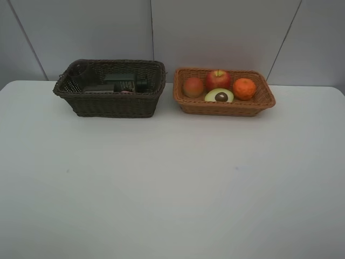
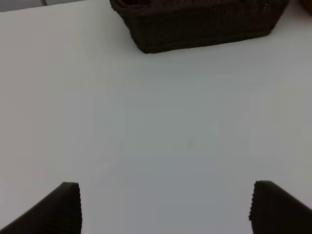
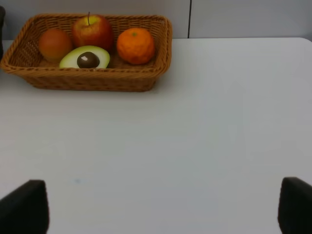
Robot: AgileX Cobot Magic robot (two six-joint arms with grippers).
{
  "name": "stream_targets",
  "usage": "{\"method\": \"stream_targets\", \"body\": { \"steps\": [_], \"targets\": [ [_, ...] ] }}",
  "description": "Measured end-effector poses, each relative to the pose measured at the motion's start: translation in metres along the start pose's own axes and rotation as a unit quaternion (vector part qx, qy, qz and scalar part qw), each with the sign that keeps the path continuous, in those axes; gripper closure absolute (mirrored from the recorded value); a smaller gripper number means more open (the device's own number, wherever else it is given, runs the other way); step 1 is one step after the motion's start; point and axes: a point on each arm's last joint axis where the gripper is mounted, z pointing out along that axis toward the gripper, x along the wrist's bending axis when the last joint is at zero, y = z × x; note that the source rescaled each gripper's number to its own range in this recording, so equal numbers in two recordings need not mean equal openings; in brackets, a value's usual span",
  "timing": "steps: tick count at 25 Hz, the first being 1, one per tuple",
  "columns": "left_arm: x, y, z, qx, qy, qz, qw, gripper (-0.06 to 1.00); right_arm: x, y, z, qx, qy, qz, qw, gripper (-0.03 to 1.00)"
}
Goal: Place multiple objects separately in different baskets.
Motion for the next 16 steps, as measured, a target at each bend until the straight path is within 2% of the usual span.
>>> {"method": "stream_targets", "body": {
  "steps": [16],
  "targets": [
    [0.0, 0.0, 0.0, 0.0, 0.001, -0.001, 1.0, 0.02, -0.0001, 0.0, 0.0, 0.0, 0.0, 0.0, 1.0, -0.03]
  ]
}}
